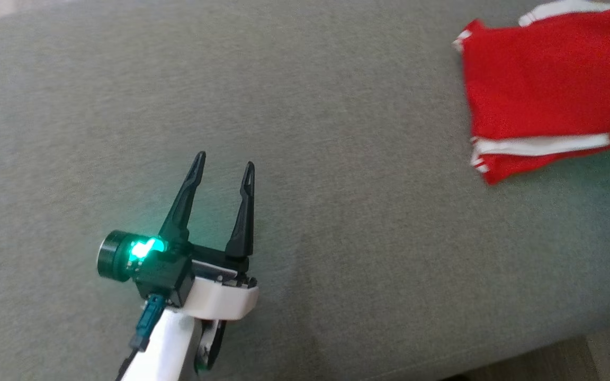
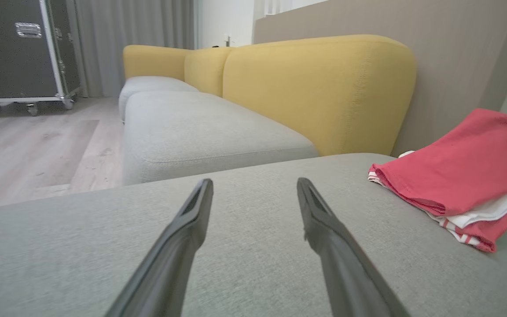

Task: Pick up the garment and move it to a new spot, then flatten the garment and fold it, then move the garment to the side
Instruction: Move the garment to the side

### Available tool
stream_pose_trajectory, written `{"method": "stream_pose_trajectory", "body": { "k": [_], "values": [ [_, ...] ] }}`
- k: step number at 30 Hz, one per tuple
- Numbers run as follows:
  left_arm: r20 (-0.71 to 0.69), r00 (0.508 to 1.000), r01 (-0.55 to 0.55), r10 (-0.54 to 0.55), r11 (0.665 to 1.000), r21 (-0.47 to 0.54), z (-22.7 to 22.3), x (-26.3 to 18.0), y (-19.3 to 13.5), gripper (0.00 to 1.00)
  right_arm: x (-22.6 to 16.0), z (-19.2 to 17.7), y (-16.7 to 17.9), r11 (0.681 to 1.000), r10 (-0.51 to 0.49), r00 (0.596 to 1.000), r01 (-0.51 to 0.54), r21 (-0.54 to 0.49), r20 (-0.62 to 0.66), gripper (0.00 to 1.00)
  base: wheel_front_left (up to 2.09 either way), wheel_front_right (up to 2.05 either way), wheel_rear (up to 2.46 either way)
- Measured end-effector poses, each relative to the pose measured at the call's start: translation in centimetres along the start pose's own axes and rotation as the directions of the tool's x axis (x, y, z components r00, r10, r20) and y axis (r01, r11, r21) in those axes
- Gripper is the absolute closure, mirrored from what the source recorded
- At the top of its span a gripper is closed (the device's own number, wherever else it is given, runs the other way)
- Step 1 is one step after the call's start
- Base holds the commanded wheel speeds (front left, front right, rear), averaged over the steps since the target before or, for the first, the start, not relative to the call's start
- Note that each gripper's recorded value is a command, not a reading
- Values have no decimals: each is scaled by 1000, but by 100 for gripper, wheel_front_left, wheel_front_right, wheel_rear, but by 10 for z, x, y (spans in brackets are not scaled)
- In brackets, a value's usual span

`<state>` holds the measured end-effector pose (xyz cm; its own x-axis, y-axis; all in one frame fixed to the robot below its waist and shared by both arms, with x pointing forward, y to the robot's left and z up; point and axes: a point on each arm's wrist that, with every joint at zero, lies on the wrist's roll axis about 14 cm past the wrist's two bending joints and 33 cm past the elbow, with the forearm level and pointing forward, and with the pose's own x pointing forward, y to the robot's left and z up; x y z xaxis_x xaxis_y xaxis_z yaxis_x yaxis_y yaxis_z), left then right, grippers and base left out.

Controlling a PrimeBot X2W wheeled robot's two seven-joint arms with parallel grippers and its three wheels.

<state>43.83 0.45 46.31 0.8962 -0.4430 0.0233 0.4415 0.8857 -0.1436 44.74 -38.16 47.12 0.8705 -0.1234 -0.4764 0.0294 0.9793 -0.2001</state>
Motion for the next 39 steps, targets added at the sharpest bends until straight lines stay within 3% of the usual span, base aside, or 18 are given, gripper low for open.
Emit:
{"method": "stream_pose_trajectory", "body": {
  "k": [5, 15, 16, 17, 22, 27, 34, 39],
  "values": [
    [-24, 998, 57, -57, 998, -18, -16, 13, -11, 0, -5, 10, -35, 995, -94, 995, 95, -9, 31, 100, 0, 0, 0],
    [-52, 997, 55, -56, 998, -25, -32, 21, -4, 0, 16, 8, -41, 989, -130, 992, 130, -66, 6, 98, 0, 0, 0],
    [-54, 997, 52, -53, 998, -24, -33, 20, -3, 0, 17, 8, -43, 988, -138, 990, 138, -69, 0, 55, 0, 0, 0],
    [-54, 997, 48, -49, 999, -21, -32, 19, -1, 0, 18, 6, -46, 987, -148, 989, 147, -72, -9, 0, 0, 0, 0],
    [-36, 999, 22, -23, 1000, -21, -22, 16, 6, 0, 18, 5, -40, 986, -153, 988, 151, -67, -21, 0, 0, 0, 0],
    [-18, 1000, 0, -1, 999, -47, -7, 3, 7, 0, 10, -12, -11, 995, -99, 995, 97, -36, -34, 0, 0, 0, 0],
    [-16, 995, -101, 100, 994, -32, 9, -37, 18, 0, -14, -63, 74, 994, 78, 996, -75, 85, -42, 0, 0, 0, 0],
    [-28, 973, -228, 227, 974, -20, 13, -79, 36, 0, -29, -59, 140, 966, 211, 975, -220, 136, 74, 0, 0, 0, 0]
  ]
}}
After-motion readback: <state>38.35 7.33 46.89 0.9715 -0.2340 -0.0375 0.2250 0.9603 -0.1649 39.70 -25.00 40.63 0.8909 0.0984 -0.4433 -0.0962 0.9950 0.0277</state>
